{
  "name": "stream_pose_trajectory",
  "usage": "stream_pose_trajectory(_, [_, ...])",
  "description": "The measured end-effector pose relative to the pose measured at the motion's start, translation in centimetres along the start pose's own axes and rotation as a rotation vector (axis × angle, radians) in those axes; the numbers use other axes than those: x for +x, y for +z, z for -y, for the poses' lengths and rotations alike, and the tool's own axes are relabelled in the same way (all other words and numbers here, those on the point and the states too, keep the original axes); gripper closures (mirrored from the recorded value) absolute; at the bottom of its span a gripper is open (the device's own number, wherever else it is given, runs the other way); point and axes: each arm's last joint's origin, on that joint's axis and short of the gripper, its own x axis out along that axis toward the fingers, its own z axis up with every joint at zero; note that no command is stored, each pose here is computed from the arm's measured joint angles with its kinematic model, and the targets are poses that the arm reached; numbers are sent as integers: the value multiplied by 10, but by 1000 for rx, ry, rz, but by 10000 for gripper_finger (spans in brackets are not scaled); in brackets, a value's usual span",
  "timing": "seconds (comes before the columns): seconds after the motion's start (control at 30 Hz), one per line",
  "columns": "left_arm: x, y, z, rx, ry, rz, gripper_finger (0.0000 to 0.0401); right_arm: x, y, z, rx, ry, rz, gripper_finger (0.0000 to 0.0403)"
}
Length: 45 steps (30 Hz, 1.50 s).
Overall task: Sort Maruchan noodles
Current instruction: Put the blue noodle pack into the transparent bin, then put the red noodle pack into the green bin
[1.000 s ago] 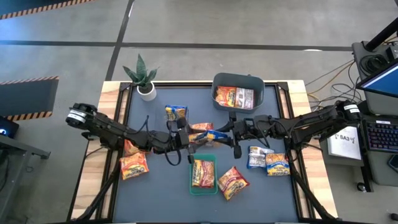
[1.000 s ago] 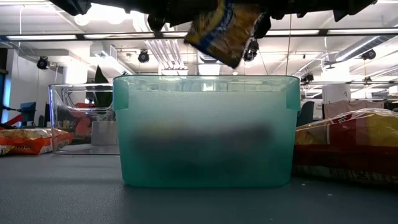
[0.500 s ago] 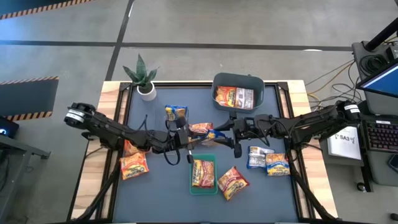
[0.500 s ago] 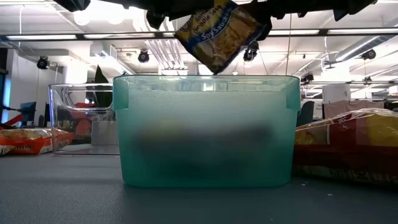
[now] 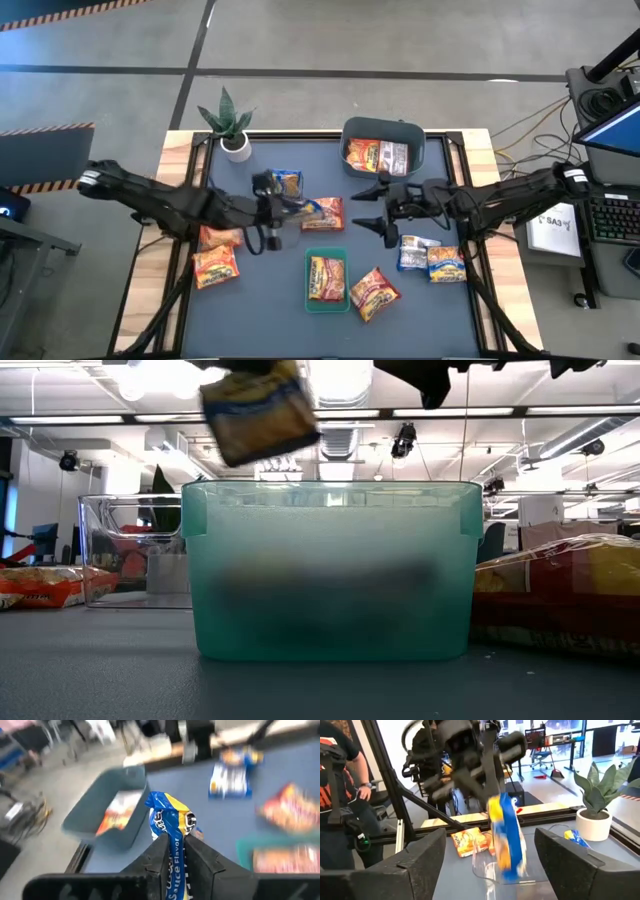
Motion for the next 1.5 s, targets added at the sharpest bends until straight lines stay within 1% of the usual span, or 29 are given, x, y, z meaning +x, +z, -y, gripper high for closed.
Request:
stream_pose_trajectory(0.07, [-14,9,-10,43,-4,-105,364,-2,1,0,0,0,-3,108])
stream_pose_trajectory(0.13, [-22,13,-20,85,-6,-212,364,-2,1,0,0,0,2,109])
stream_pose_trajectory(0.2, [-24,14,-27,103,-17,-273,364,-1,0,0,0,-1,-5,111])
stream_pose_trajectory(0.27, [-19,12,-33,116,-44,-303,364,1,-2,0,-3,-2,-16,113])
stream_pose_trajectory(0.33, [-11,4,-38,131,-81,-337,364,3,-6,1,-4,-4,-31,112])
stream_pose_trajectory(0.4, [-1,-8,-43,151,-87,-386,364,6,-9,1,-5,-7,-45,110])
stream_pose_trajectory(0.5, [13,-28,-52,156,-70,-444,364,10,-14,1,-4,-9,-65,108])
stream_pose_trajectory(0.6, [24,-45,-60,131,-51,-481,364,12,-17,2,-6,-12,-79,108])
stream_pose_trajectory(0.7, [28,-56,-67,114,-28,-523,364,12,-18,2,-8,-14,-93,108])
stream_pose_trajectory(0.77, [29,-58,-69,106,-21,-528,364,12,-19,2,-16,-14,-97,110])
stream_pose_trajectory(0.9, [28,-55,-68,64,-72,-503,364,12,-19,3,-24,-17,-97,110])
stream_pose_trajectory(1.0, [28,-54,-65,-34,-131,-496,364,12,-19,3,-25,-19,-101,108])
stream_pose_trajectory(1.1, [32,-56,-63,-148,-141,-517,364,12,-19,3,-37,-19,-103,109])
stream_pose_trajectory(1.27, [39,-59,-50,-254,-155,-545,364,12,-22,4,-44,-23,-135,116])
stream_pose_trajectory(1.33, [41,-56,-40,-274,-175,-527,364,11,-25,4,-40,-26,-161,119])
stream_pose_trajectory(1.5, [39,-43,-10,-254,-260,-436,364,9,-34,6,-11,-43,-253,128])
